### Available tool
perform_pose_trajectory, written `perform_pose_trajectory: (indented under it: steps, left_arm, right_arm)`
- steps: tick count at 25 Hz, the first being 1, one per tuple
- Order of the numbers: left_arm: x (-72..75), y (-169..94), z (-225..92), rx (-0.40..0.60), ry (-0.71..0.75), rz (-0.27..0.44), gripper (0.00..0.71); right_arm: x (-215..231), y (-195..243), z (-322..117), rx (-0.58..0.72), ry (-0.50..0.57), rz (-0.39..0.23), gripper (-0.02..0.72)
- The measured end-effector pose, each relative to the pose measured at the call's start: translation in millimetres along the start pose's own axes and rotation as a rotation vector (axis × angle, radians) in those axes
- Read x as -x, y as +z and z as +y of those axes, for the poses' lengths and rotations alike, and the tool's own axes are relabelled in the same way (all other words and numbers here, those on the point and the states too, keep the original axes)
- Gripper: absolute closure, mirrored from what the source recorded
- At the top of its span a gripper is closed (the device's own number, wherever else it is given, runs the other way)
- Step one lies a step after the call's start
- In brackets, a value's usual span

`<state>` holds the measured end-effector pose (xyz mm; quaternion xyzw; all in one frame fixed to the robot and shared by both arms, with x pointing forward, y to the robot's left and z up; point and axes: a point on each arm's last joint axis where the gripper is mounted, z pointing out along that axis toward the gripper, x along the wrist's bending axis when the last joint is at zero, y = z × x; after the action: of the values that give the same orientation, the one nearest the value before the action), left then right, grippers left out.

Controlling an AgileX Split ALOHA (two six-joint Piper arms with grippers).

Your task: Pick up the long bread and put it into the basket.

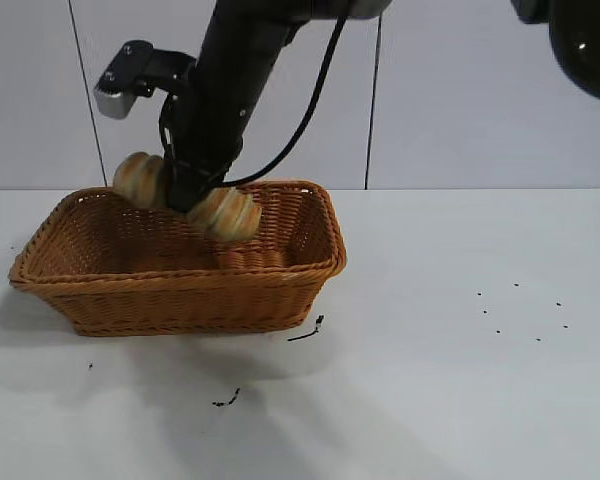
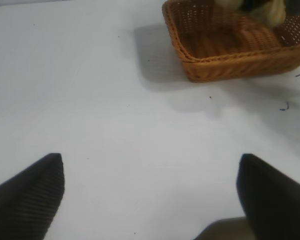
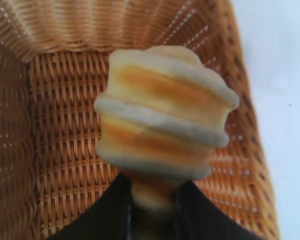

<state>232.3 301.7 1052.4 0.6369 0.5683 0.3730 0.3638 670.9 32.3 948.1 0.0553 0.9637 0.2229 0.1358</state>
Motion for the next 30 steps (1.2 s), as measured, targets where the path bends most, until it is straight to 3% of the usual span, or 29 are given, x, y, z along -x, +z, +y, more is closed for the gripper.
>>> perform_pose_trajectory:
  steps: [4,6,13,15,18,21,23,26,30]
  left_arm:
    - [0.0,0.0,0.0,0.0,0.0,0.0,0.014]
    - [0.0,0.0,0.0,0.0,0.0,0.0,0.014]
    - [0.0,0.0,0.0,0.0,0.0,0.0,0.014]
    - [0.0,0.0,0.0,0.0,0.0,0.0,0.014]
    - [0.0,0.0,0.0,0.0,0.0,0.0,0.014]
    - [0.0,0.0,0.0,0.0,0.0,0.0,0.014]
    - [0.0,0.0,0.0,0.0,0.0,0.0,0.014]
    - [0.0,0.0,0.0,0.0,0.0,0.0,0.014]
    - [0.0,0.0,0.0,0.0,0.0,0.0,0.014]
  right_arm:
    - [0.3,0.0,0.2,0.003,0.0,-0.003,0.219]
    - [0.8,0.0,0.7,0.008,0.001,-0.009,0.141]
    - [4.1,-16.3,8.2,0.036,0.0,-0.033,0.104]
    - [7.4,-30.4,12.7,0.063,0.045,-0.046,0.104]
    - [18.1,-60.3,16.2,0.128,0.279,-0.06,0.104]
    - [33.4,-86.2,10.0,0.172,0.631,-0.074,0.104]
    - [44.2,-98.0,-0.4,0.17,0.785,-0.093,0.104]
    - [59.5,-106.2,-23.5,0.119,0.911,-0.133,0.104]
    - [85.0,-121.1,-65.3,0.041,0.987,-0.213,0.104]
